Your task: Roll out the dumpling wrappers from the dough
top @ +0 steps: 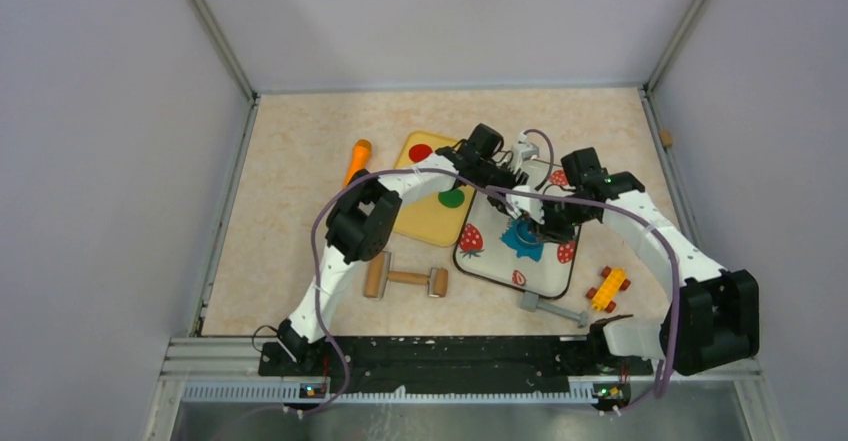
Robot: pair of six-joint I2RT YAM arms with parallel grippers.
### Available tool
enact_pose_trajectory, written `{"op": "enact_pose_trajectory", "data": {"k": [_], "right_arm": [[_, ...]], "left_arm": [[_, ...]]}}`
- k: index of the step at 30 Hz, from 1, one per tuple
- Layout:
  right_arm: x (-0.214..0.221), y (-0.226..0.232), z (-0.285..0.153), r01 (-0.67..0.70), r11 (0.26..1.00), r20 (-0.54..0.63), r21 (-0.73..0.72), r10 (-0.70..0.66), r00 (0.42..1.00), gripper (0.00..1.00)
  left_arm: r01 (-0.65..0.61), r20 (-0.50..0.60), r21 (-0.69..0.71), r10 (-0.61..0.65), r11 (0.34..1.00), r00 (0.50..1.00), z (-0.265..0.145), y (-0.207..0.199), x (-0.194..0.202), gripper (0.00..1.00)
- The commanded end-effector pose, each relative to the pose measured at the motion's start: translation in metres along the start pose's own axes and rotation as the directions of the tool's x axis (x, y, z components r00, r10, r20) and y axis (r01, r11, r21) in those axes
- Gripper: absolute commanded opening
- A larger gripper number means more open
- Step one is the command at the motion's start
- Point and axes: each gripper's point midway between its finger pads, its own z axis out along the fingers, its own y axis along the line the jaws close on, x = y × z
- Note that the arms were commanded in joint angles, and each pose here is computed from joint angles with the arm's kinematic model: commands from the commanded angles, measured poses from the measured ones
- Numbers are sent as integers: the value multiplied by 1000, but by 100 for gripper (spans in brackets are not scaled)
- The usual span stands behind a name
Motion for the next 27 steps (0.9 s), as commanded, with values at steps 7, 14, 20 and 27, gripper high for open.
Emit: {"op": "enact_pose_trajectory", "data": {"k": [7,14,20,27], "right_arm": [[13,-7,25,132,990,-86,-43,-135,987,32],[20,-6,40,147,986,-105,-74,-155,982,30],[25,-6,52,150,985,-120,-81,-159,980,30],[30,-2,59,154,983,-127,-104,-166,978,23]], "left_arm": [[-32,55,30,30,999,998,7,1,-20,44],[-26,57,31,24,999,998,14,7,-20,37],[-5,51,40,3,999,999,18,8,-16,33],[0,48,47,-2,999,999,22,10,-11,29]]}}
